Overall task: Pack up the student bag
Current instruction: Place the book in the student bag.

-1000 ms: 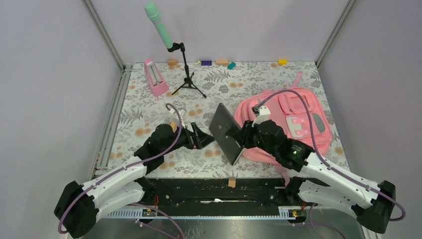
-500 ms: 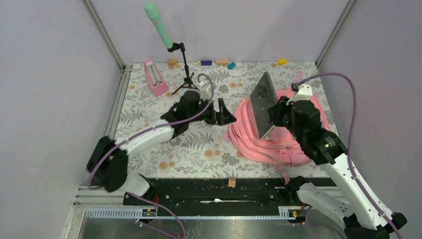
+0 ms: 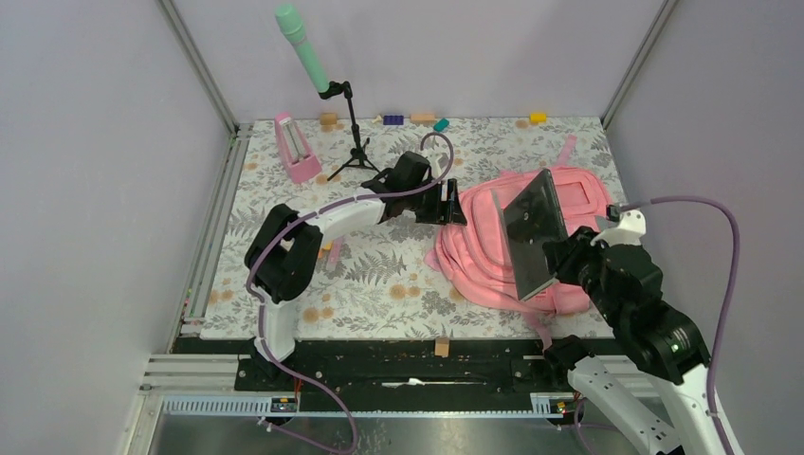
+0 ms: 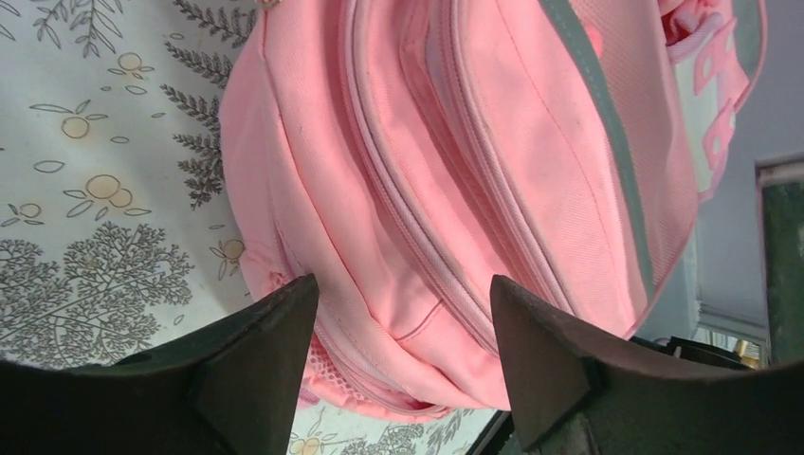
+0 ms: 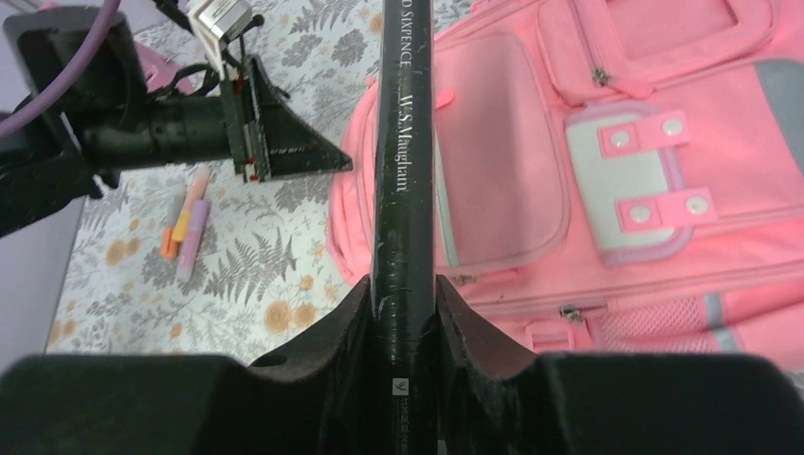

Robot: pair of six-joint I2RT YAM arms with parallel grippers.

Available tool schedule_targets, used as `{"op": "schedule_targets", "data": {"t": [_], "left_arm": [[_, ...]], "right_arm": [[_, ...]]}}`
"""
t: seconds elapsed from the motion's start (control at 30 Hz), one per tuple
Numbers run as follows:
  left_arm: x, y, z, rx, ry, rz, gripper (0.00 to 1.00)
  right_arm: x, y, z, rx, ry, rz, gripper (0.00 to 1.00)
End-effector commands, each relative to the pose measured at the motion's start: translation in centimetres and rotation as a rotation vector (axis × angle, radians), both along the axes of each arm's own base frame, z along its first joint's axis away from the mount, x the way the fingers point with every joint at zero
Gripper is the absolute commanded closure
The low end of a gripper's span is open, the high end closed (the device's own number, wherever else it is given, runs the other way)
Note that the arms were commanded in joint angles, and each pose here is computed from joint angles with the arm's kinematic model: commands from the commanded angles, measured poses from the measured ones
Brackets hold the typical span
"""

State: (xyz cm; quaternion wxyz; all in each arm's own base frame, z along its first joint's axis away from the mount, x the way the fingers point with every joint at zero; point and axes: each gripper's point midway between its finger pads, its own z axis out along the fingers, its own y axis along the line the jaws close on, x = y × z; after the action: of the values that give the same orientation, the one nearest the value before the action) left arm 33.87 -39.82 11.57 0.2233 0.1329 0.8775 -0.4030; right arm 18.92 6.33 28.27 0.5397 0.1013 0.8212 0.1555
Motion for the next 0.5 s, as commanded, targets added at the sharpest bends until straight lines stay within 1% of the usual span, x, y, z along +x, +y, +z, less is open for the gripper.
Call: {"op": "schedule_targets", "data": {"t": [0.0, 0.1, 0.17, 0.23, 0.33, 0.43, 0.47], "left_arm": [[1.2, 0.3, 0.3, 0.061, -0.041, 0.001, 0.31], [1.6, 0.8, -0.2, 0.11, -0.057, 0.015, 0.31], [1.9, 1.1, -0.2, 0.125, -0.075, 0.026, 0.29], [2.2, 0.9, 0.0, 0.123, -0.083, 0.027, 0.26], [2.2, 0.0, 0.0, 0.11, -0.076, 0.002, 0.25], [1.6, -1.4, -0.3, 0.079, -0.056, -0.051, 0.29], [1.4, -1.8, -0.4, 0.061, -0.047, -0.065, 0.32]], "right_arm": [[-1.3, 1.1, 1.9, 0.128, -0.056, 0.051, 1.0], [-2.3, 1.0, 1.0, 0.134, -0.029, 0.065, 1.0], [-2.8, 0.7, 0.6, 0.134, -0.023, 0.058, 1.0], [-3.1, 0.5, 0.4, 0.138, -0.015, 0.055, 1.0], [-3.2, 0.7, 0.0, 0.144, -0.005, 0.063, 1.0], [-3.2, 1.0, -0.3, 0.145, 0.01, 0.073, 1.0], [-3.2, 1.1, -0.3, 0.147, 0.012, 0.077, 1.0]]}}
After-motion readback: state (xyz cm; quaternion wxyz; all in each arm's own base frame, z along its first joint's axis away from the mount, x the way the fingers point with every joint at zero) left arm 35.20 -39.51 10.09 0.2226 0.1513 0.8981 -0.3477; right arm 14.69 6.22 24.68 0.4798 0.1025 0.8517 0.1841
